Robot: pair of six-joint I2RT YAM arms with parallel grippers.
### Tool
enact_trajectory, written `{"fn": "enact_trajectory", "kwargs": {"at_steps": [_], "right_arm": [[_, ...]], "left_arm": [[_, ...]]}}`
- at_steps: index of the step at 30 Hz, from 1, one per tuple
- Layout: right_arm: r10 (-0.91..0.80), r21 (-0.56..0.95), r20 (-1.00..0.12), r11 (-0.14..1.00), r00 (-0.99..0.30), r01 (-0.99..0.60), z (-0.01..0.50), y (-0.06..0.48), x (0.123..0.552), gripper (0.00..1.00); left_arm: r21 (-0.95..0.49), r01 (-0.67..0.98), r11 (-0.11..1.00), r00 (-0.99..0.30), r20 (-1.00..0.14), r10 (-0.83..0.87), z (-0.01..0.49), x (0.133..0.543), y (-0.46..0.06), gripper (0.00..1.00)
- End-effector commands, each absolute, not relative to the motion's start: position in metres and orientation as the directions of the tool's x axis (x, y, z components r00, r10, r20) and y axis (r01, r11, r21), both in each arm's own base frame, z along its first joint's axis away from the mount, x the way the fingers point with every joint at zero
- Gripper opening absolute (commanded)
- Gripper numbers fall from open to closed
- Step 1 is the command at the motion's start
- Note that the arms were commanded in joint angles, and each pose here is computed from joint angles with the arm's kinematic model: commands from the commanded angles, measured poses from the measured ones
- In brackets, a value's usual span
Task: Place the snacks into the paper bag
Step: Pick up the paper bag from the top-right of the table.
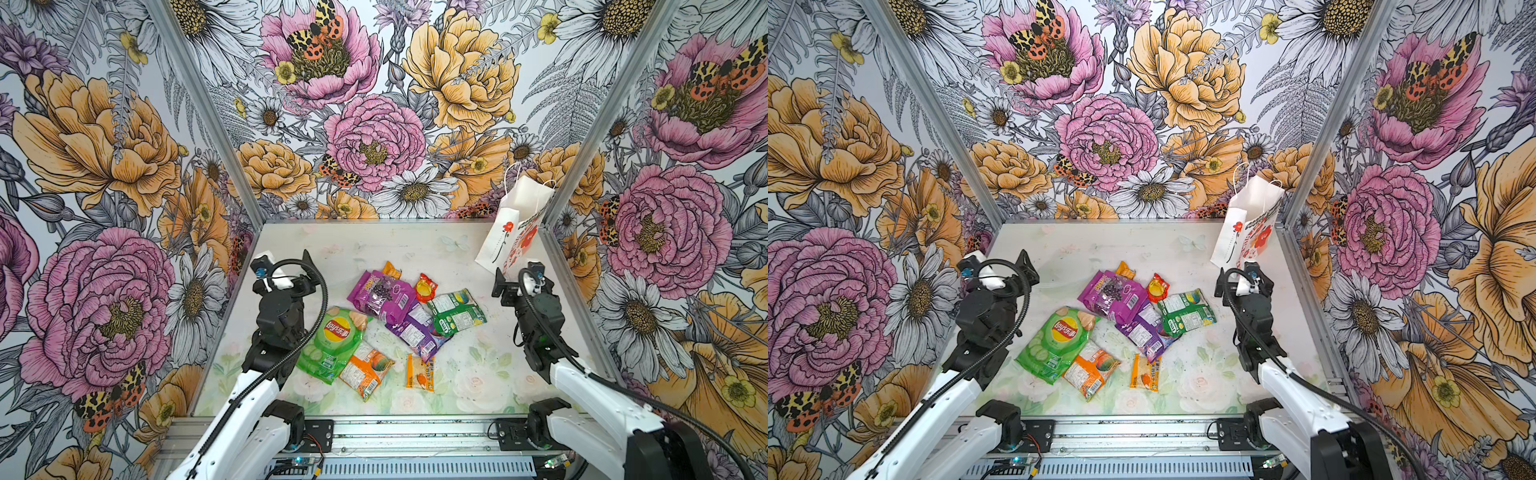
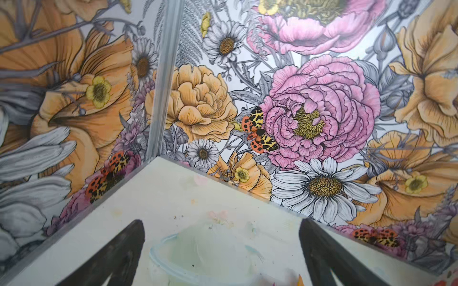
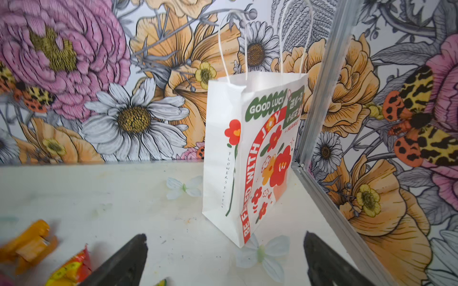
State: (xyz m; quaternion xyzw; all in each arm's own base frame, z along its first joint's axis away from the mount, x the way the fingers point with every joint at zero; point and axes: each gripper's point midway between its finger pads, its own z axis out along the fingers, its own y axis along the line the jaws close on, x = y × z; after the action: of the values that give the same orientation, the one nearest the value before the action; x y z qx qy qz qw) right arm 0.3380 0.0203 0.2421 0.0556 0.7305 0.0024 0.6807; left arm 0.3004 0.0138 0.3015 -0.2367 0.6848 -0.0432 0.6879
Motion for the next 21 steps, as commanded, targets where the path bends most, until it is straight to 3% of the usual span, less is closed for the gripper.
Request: {"fn": "enact_trajectory", "kwargs": {"at_steps": [1,3,5,7,9,13,21], "right_arm": [[0.321,0.304,-0.925,0.946,-0.201,0.113,0.244,0.017,0.321,1.00],[0.419,0.397,-0.873,0.908,-0.248,0.136,0.240,0.017,0.312,1.00],[0.583,0.534,-0.780,0.809,-0.225,0.245,0.224,0.005,0.300,1.00],[0.643,0.605,-0.741,0.764,-0.192,0.222,0.219,0.006,0.295,1.00],[0.627,0.601,-0.751,0.779,-0.207,0.178,0.219,0.011,0.290,0.99],[0.596,0.543,-0.763,0.801,-0.251,0.251,0.208,0.004,0.280,0.98],[0.530,0.471,-0.793,0.846,-0.300,0.251,0.222,0.015,0.288,0.94]], "left_arm": [[-0.575,-0.383,0.723,-0.015,-0.779,-0.627,0.254,0.268,0.031,0.99],[-0.675,-0.294,0.676,0.016,-0.711,-0.703,0.251,0.257,0.022,0.99],[-0.721,-0.112,0.684,0.029,-0.690,-0.723,0.258,0.251,0.003,0.99],[-0.735,0.041,0.677,0.043,-0.676,-0.736,0.267,0.243,-0.012,0.99],[-0.725,0.018,0.689,0.033,-0.688,-0.725,0.267,0.232,-0.008,0.99],[-0.644,-0.106,0.757,-0.081,-0.754,-0.652,0.252,0.225,-0.007,0.99],[-0.434,-0.008,0.901,-0.434,-0.811,-0.394,0.211,0.241,-0.084,0.99]]}}
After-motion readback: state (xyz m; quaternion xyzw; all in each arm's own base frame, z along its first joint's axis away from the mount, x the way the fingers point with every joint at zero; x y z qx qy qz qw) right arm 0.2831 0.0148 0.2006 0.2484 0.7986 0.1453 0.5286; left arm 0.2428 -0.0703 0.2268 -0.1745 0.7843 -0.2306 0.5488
